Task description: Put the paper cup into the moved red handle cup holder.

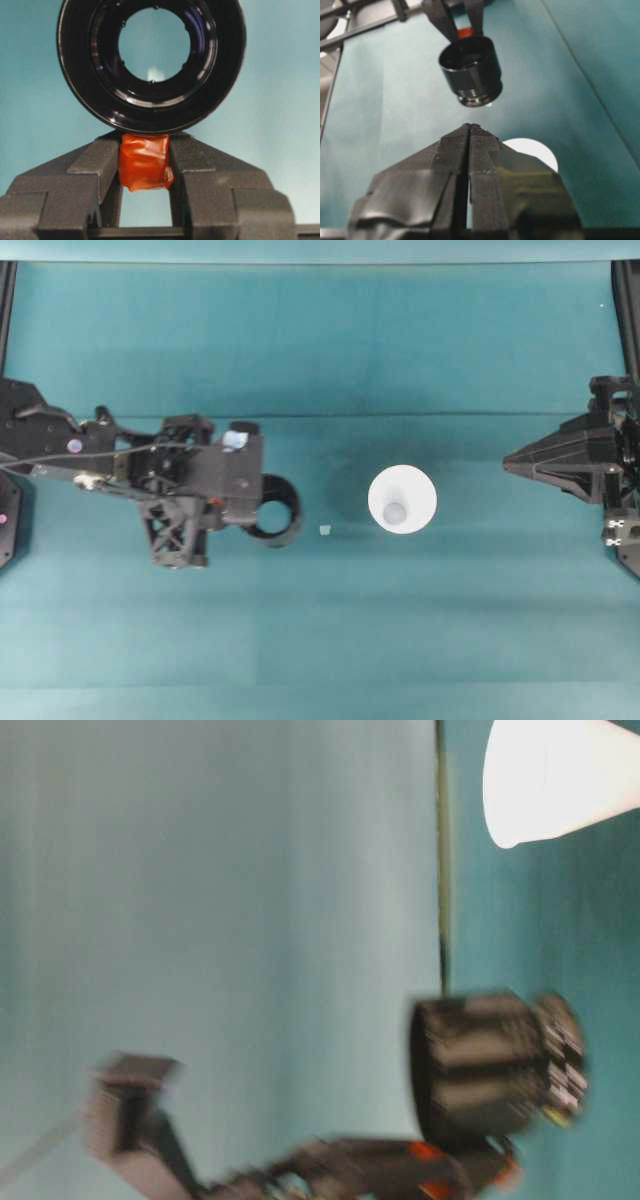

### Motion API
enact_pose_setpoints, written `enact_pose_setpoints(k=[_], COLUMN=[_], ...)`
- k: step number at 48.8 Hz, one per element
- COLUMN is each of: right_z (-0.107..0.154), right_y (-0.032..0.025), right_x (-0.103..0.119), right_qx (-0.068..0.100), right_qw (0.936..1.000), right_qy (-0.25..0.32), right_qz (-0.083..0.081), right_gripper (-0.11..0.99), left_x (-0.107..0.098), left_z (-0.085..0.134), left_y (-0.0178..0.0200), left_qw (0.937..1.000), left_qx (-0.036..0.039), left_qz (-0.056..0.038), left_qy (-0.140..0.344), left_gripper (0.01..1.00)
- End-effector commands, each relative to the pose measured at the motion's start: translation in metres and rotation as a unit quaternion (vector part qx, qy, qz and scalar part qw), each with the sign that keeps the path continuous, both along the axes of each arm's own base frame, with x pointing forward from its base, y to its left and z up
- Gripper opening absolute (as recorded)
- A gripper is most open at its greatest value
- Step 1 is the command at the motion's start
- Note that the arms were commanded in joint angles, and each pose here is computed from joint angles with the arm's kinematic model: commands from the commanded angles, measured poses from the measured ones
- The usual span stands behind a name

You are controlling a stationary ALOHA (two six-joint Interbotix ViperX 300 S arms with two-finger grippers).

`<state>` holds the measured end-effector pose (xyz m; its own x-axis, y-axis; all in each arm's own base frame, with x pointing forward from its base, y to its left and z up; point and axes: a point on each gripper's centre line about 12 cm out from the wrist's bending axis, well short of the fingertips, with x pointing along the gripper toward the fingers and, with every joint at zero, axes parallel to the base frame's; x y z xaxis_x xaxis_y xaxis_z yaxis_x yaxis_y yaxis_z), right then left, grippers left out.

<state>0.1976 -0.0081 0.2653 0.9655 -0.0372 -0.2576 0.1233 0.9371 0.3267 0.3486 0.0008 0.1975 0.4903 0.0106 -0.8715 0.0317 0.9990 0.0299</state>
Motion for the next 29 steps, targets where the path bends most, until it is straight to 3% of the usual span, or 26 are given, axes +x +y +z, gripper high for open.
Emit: enact_pose_setpoints(k=[1, 17, 29], right_z=[0.003, -0.001, -0.003], right_y=[-0.0007, -0.0004, -0.0003], right_x=[0.002, 0.001, 0.0], right_qx=[0.008, 0.02, 0.02], right_qw=[1.0, 0.9997, 0.9996], right_qy=[-0.003, 0.011, 0.018], right_qz=[-0.004, -0.006, -0.006], right_gripper=[-0.11, -0.11, -0.11], left_x=[0.017, 0.054, 0.065], left_z=[0.021, 0.008, -0.023], left_y=[-0.0016, -0.0018, 0.0063], left_qw=[0.9996, 0.9998, 1.0], left_qx=[0.0002, 0.0022, 0.0024], left_qz=[-0.0019, -0.0052, 0.0036], left_qy=[-0.029, -0.02, 0.0], left_gripper=[0.254, 0.254, 0.255])
